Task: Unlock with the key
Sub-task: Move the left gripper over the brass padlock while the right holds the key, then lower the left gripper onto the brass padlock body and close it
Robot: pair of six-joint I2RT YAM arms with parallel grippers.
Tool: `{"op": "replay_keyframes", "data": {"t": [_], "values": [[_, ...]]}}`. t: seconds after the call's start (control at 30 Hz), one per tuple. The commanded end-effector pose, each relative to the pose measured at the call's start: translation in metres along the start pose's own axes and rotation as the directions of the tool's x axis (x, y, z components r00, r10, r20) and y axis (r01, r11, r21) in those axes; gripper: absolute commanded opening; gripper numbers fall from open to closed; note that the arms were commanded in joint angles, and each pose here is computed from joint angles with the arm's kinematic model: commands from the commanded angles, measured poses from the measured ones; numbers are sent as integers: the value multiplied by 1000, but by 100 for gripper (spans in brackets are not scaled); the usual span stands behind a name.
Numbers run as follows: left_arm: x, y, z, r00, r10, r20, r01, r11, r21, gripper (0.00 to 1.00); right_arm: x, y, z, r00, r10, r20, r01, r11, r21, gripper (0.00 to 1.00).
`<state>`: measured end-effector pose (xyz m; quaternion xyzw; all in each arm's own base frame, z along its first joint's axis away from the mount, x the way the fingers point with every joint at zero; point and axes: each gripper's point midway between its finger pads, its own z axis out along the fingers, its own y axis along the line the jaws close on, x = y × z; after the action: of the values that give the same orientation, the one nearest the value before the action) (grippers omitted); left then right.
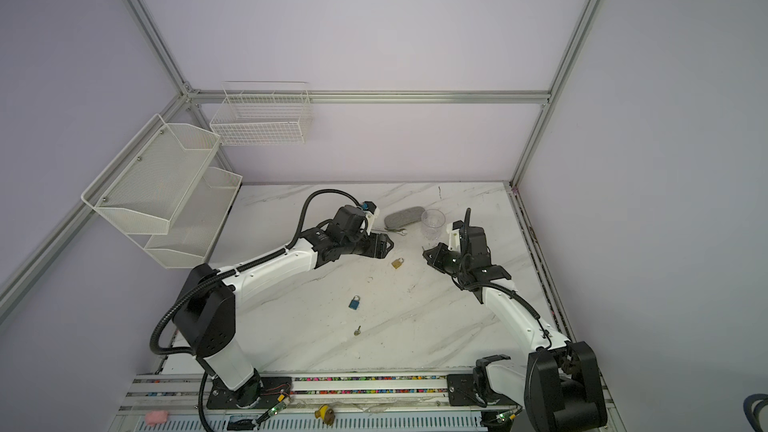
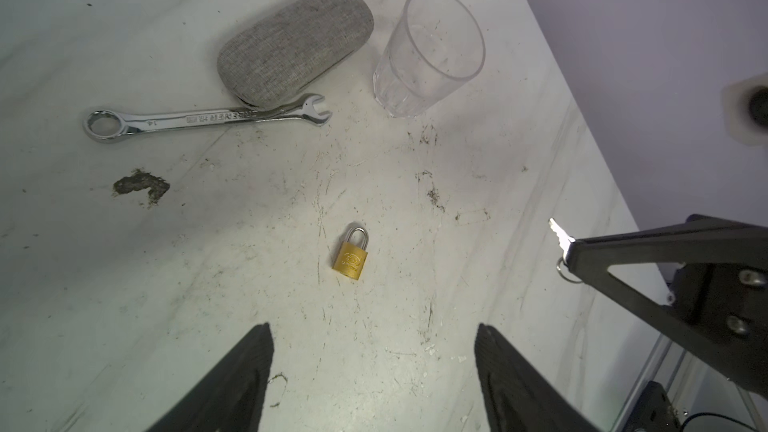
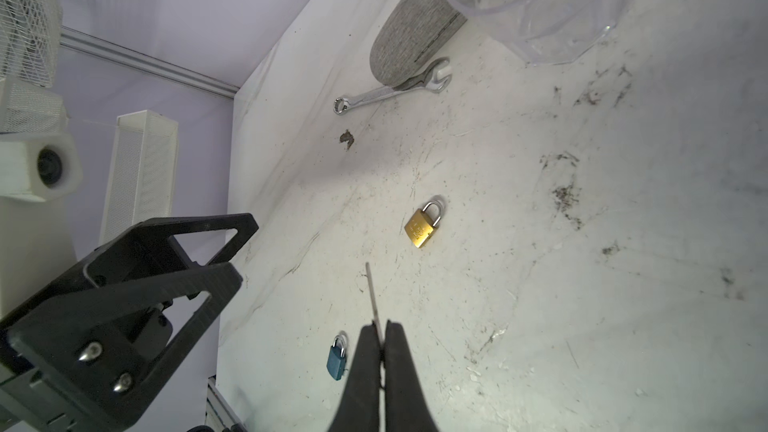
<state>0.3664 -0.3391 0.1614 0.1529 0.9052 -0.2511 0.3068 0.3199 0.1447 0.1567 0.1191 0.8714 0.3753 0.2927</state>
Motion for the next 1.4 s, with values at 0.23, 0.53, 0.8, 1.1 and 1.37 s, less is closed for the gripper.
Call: {"op": "replay_keyframes", "data": {"t": [0.23, 0.53, 0.8, 1.1, 1.37], "values": [[-6, -3, 62, 994, 73, -84, -83, 990, -116, 77, -12, -12, -2, 1000, -3, 27, 3, 1000, 25, 0], [10, 3, 100, 990, 70, -120, -91, 978, -186, 75, -18, -13, -2, 999, -10, 31, 9, 1000, 15, 0], [27, -2, 113, 987, 65, -149, -96, 973, -210, 68, -18, -14, -3, 1000, -11, 27, 11, 1000, 11, 0], [53, -7, 117, 979, 44, -197, -102, 950, -294, 61, -17, -12, -5, 1000, -13, 21, 13, 1000, -5, 0], [67, -8, 119, 972, 45, -229, -129, 921, -368, 52, -19, -13, -5, 1000, -14, 23, 14, 1000, -5, 0]]}}
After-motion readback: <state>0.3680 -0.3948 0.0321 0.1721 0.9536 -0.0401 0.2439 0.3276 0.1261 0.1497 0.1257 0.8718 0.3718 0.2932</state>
